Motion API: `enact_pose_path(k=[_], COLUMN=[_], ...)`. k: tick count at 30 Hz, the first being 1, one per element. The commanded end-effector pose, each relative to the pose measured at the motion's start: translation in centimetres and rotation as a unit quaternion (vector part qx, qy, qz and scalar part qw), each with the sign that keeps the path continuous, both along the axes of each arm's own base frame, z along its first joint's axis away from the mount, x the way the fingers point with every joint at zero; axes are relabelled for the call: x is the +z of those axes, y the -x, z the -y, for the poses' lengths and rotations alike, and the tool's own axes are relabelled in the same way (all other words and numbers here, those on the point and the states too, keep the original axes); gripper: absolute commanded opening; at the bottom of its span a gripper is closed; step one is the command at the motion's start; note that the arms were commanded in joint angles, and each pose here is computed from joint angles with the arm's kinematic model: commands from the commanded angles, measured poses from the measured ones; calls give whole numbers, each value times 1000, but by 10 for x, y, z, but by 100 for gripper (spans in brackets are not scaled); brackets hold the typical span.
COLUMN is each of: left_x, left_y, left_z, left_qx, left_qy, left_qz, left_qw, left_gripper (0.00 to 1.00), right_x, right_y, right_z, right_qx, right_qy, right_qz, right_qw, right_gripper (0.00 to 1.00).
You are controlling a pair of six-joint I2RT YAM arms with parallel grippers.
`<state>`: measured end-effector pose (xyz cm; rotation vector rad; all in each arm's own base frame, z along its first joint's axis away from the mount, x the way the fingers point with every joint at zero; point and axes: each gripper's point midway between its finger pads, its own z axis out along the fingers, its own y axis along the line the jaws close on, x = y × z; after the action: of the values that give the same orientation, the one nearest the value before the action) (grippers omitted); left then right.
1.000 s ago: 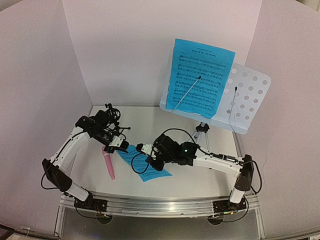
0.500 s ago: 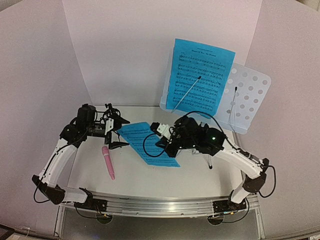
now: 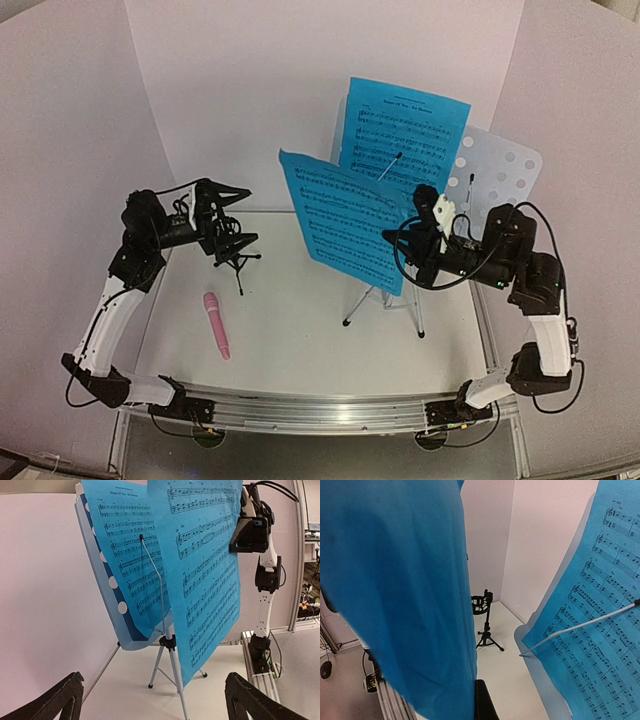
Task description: Set up the instrument practice props
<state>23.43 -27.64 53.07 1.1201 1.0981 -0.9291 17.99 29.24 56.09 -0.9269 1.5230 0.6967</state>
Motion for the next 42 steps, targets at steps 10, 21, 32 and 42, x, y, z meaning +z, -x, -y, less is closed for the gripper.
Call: enact_pose_path(k=[10,21,32,42], left_x=[34,35,60,95], left_y=[18,39,45,28], left_z=[83,104,116,150], left_qx=[-114,-168,-164,-110], left_qy=[36,40,66,112], left_qz=[-77,-95,-110,-152], left_qw=[990,980,978,976], left_gripper=[89,11,0,0], right_x=[25,29,38,44], right_y=[11,4,-37,-33], right_z=[25,35,93,142], right_qx=[-9,-42,-242,-318], right_qy=[-20,-25,-71,-144], right_qz=[28,33,16,-11], right_qw=[999,998,968,937], right_gripper=[0,0,32,83])
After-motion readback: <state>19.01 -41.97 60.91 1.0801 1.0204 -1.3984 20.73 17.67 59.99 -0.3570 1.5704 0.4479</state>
